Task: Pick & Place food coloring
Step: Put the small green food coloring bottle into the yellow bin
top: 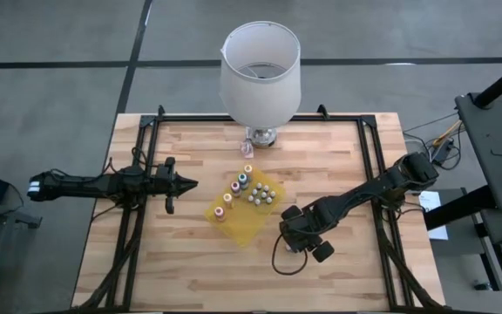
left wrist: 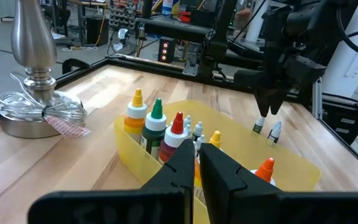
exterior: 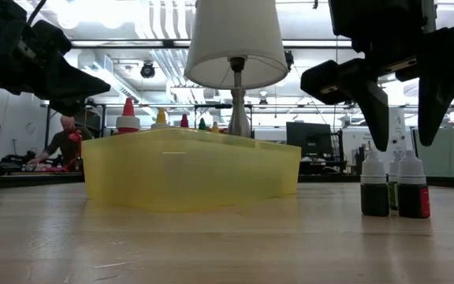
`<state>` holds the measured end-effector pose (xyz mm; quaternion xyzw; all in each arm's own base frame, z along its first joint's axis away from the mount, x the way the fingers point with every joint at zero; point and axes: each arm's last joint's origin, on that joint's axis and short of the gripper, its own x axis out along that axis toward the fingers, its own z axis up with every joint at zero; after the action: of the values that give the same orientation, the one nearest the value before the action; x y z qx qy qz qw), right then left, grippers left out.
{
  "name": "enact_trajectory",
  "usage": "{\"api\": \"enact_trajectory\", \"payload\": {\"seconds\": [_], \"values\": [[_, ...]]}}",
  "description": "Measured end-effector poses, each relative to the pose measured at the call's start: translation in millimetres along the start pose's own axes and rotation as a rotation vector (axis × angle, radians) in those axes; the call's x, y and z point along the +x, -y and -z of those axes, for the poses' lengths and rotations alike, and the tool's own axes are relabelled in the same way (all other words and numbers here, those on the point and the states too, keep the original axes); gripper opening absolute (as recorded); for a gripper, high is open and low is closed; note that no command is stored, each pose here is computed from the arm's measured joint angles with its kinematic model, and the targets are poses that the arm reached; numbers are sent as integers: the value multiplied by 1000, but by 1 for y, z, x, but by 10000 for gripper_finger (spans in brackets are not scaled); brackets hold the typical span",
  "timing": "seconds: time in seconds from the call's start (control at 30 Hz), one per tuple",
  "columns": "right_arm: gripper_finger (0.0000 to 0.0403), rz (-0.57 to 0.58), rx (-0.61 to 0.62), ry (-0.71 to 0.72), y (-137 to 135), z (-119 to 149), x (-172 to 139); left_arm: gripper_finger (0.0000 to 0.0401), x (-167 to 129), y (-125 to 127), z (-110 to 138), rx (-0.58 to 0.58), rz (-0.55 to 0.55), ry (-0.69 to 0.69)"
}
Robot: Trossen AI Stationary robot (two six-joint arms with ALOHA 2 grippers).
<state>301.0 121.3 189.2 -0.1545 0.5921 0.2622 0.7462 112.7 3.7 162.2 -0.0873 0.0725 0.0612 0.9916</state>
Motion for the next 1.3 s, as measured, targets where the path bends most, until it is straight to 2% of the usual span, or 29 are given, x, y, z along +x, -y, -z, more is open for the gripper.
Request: {"api": "enact_trajectory", "payload": {"seconds": [0.7,1.13,1.3], "values": [[141,5,23,-15,4,14,17,0,0,0,0,0,0,0],[122,15,19,26,5,12,19,0,0,0,0,0,0,0],[100,16,19,29,5,12,19,0,0,0,0,0,0,0]]}}
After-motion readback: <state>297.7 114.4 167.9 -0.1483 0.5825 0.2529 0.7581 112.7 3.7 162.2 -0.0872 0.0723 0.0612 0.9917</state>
